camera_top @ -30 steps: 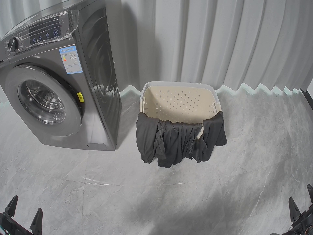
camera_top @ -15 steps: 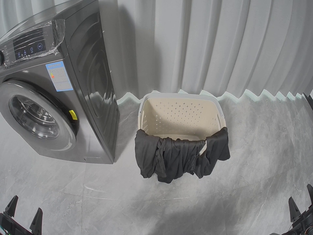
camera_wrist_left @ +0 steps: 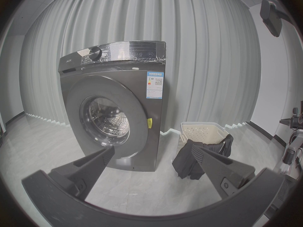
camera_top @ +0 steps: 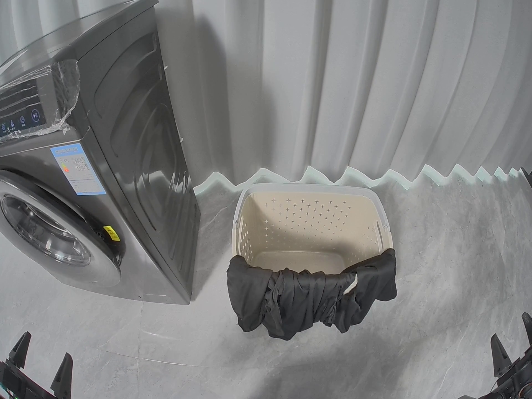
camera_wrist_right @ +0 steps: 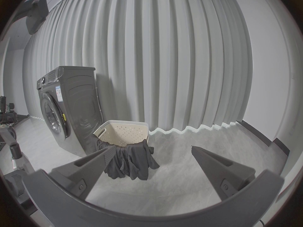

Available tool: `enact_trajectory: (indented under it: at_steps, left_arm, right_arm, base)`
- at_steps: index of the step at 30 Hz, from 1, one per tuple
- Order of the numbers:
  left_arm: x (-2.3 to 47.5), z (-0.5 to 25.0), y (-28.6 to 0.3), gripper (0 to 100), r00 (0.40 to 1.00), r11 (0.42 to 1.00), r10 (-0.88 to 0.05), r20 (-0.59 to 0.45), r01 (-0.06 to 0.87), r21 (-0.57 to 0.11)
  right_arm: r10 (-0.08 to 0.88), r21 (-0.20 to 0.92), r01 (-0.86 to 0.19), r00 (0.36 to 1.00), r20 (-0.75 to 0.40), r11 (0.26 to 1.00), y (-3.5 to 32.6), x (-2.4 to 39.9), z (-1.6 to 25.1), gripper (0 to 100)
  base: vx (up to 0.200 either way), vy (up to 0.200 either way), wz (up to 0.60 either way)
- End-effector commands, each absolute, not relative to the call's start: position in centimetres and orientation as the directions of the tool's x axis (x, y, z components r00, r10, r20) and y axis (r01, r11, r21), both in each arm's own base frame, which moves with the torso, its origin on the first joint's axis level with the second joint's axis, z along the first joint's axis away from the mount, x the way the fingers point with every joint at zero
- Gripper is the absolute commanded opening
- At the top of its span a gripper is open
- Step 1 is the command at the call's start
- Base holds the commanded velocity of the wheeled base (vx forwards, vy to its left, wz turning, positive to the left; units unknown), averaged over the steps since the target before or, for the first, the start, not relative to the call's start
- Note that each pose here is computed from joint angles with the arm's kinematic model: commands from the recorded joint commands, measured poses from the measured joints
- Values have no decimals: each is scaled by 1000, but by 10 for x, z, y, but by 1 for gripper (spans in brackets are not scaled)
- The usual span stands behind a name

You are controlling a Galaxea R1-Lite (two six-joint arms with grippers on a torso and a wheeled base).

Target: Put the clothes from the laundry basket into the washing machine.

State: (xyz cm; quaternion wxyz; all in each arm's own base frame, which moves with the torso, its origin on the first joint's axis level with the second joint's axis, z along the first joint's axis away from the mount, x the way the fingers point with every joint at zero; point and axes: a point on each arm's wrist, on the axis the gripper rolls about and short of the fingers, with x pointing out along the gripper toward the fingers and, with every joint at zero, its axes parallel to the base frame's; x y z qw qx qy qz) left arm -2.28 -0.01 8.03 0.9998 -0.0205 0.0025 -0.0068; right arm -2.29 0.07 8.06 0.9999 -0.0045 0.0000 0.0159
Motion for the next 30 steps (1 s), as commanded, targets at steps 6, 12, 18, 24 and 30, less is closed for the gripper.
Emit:
enact_trajectory:
  at_steps: [6,12,18,24,30]
  left_arm:
    - [-23,76,0,100,1000,999,-14,-5,14,-41]
    - [-23,76,0,100,1000,999,-14,-5,14,-41]
    - [-23,76,0,100,1000,999,-14,-5,14,-41]
    - [-23,76,0,100,1000,999,-14,-5,14,-41]
    - [-23,76,0,100,1000,999,-14,-5,14,-41]
  right_arm:
    - [32,-9,-32,999,-2,999,1,-23,75,100]
    - [32,-9,-32,999,-2,999,1,-23,75,100]
    - [32,-9,-32,999,-2,999,1,-23,75,100]
    - [32,-9,-32,999,-2,999,1,-23,75,100]
    - [32,-9,-32,999,-2,999,1,-23,75,100]
  base:
    - [0,-33,0]
    - [0,-200,0]
    - [0,-200,0]
    - [0,-67,0]
    - [0,0,0]
